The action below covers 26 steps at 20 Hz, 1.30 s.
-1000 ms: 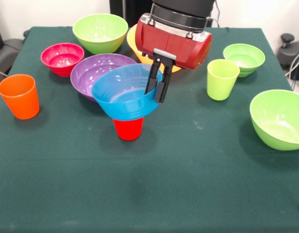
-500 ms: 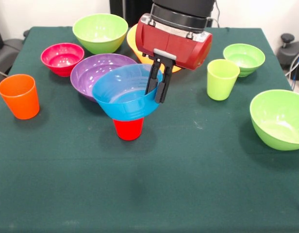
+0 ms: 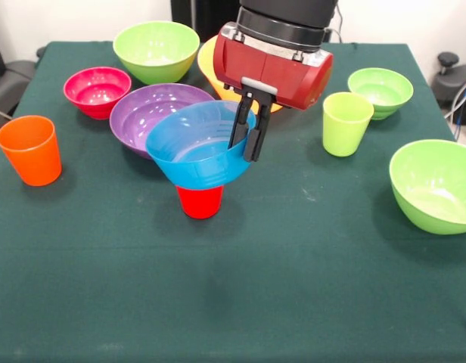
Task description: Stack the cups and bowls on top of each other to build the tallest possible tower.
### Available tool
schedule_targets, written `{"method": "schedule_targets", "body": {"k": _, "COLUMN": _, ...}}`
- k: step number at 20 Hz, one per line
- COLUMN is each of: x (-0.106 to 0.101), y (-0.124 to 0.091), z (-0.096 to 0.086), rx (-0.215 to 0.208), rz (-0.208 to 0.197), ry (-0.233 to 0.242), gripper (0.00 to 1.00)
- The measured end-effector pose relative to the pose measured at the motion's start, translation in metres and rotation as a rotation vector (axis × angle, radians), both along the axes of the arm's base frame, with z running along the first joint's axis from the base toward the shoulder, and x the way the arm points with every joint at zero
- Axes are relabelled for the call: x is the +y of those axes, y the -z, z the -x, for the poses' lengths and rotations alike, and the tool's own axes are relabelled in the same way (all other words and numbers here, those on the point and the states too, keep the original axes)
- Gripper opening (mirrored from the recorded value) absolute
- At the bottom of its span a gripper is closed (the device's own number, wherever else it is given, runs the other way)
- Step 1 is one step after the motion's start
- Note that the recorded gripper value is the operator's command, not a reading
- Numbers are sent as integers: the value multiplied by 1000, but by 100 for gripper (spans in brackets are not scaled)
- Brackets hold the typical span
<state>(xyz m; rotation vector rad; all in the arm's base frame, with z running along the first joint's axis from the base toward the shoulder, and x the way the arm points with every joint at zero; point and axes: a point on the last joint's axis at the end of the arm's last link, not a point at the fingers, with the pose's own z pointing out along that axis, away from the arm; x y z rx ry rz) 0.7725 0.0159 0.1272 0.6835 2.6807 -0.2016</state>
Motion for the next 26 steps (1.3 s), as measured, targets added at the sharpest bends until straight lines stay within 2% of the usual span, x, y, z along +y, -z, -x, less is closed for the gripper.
{"method": "schedule_targets", "body": {"k": 7, "x": 2, "y": -4, "z": -4, "rx": 10, "rz": -6, "ry": -3, "gripper": 0}}
{"method": "schedule_targets", "body": {"k": 14, "x": 6, "y": -14, "z": -20, "rx": -10, "rz": -9, "ry": -14, "gripper": 0}}
{"method": "schedule_targets", "body": {"k": 18, "x": 8, "y": -16, "z": -26, "rx": -3, "rz": -11, "ry": -18, "gripper": 0}}
{"method": "schedule_targets", "body": {"k": 26, "x": 6, "y": -14, "z": -28, "rx": 7, "rz": -26, "ry": -14, "gripper": 0}}
